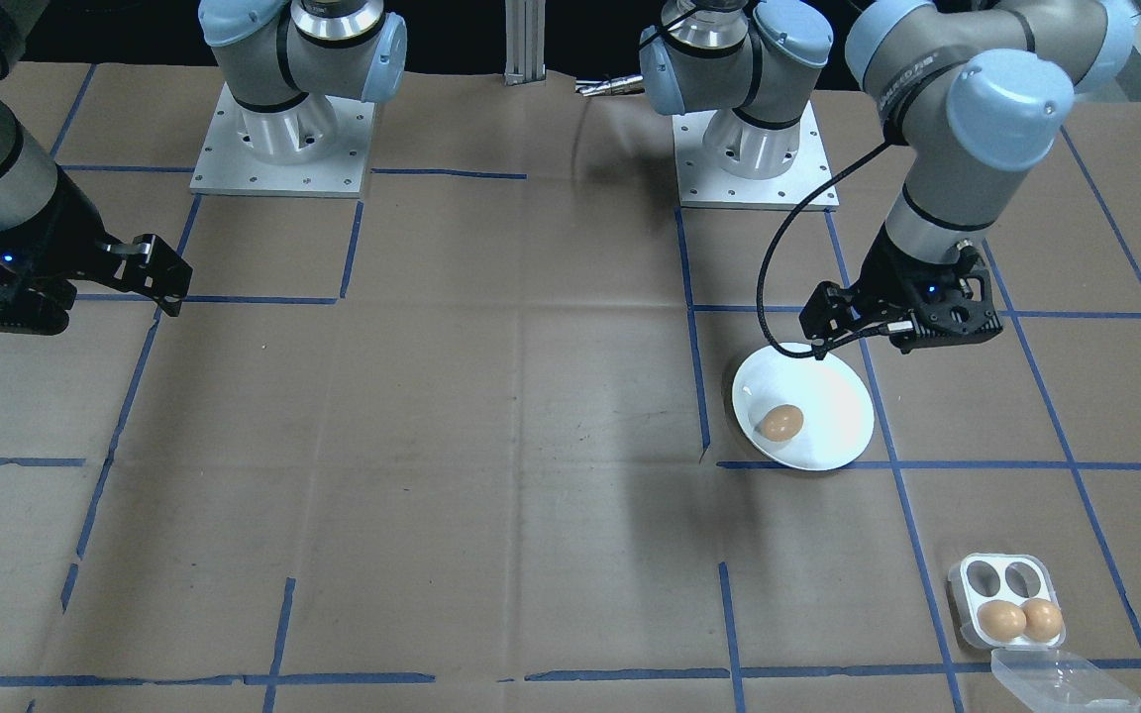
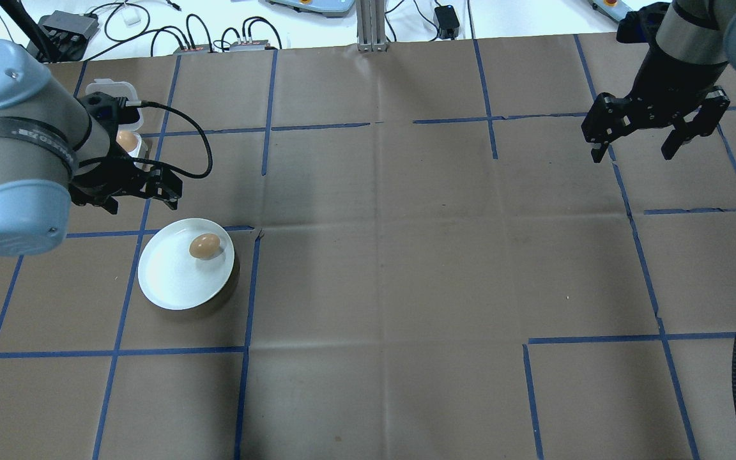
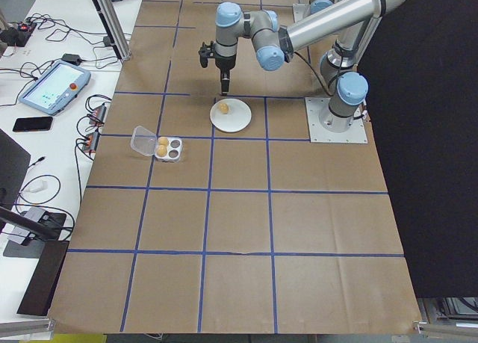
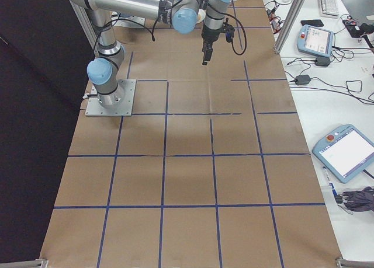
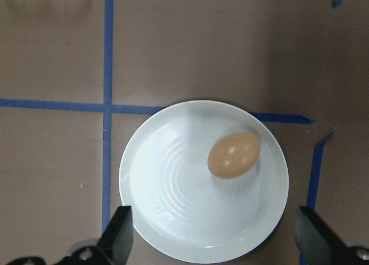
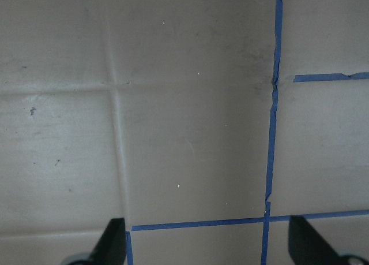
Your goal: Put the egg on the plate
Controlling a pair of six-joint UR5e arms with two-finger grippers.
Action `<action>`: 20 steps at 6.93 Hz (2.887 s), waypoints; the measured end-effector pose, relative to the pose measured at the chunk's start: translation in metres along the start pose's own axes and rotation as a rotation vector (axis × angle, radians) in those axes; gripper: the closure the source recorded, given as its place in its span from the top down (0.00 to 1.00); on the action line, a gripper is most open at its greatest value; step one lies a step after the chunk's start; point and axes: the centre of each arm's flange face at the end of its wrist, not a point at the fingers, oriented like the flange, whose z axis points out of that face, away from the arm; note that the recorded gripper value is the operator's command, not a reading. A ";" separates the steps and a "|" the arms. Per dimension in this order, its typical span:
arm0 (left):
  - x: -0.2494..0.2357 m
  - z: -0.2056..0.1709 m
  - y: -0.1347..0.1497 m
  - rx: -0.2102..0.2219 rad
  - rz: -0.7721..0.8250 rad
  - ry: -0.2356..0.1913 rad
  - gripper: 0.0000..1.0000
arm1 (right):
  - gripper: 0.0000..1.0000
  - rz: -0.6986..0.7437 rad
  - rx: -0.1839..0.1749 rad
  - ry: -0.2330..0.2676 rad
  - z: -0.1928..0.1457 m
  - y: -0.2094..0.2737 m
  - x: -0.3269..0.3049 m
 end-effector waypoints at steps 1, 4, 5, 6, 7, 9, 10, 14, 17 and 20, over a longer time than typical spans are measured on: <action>-0.003 -0.033 -0.007 -0.007 0.020 0.002 1.00 | 1.00 0.000 0.000 0.000 0.000 0.000 0.000; -0.059 -0.058 -0.072 -0.050 0.111 0.011 1.00 | 1.00 0.000 -0.001 0.001 0.000 0.000 0.000; -0.086 -0.053 -0.099 -0.055 0.152 0.012 1.00 | 1.00 0.000 0.000 0.001 0.000 0.000 0.000; -0.112 -0.045 -0.128 -0.053 0.192 0.011 1.00 | 1.00 0.000 0.000 0.001 0.000 0.000 0.000; -0.133 -0.037 -0.159 -0.046 0.248 0.007 1.00 | 1.00 0.000 0.000 0.001 0.000 0.000 0.000; -0.164 -0.018 -0.214 -0.047 0.427 -0.038 1.00 | 1.00 0.000 -0.001 0.001 0.000 0.000 0.000; -0.174 -0.006 -0.231 -0.057 0.496 -0.051 1.00 | 1.00 0.000 -0.001 0.001 0.000 0.000 0.000; -0.180 0.032 -0.246 -0.102 0.979 -0.007 1.00 | 1.00 0.000 -0.001 0.001 0.000 0.000 0.000; -0.185 0.080 -0.254 -0.120 1.257 0.067 1.00 | 1.00 0.000 0.000 0.001 0.000 0.000 0.000; -0.197 0.129 -0.260 -0.100 1.292 0.140 1.00 | 1.00 0.000 0.000 0.001 0.000 0.000 0.000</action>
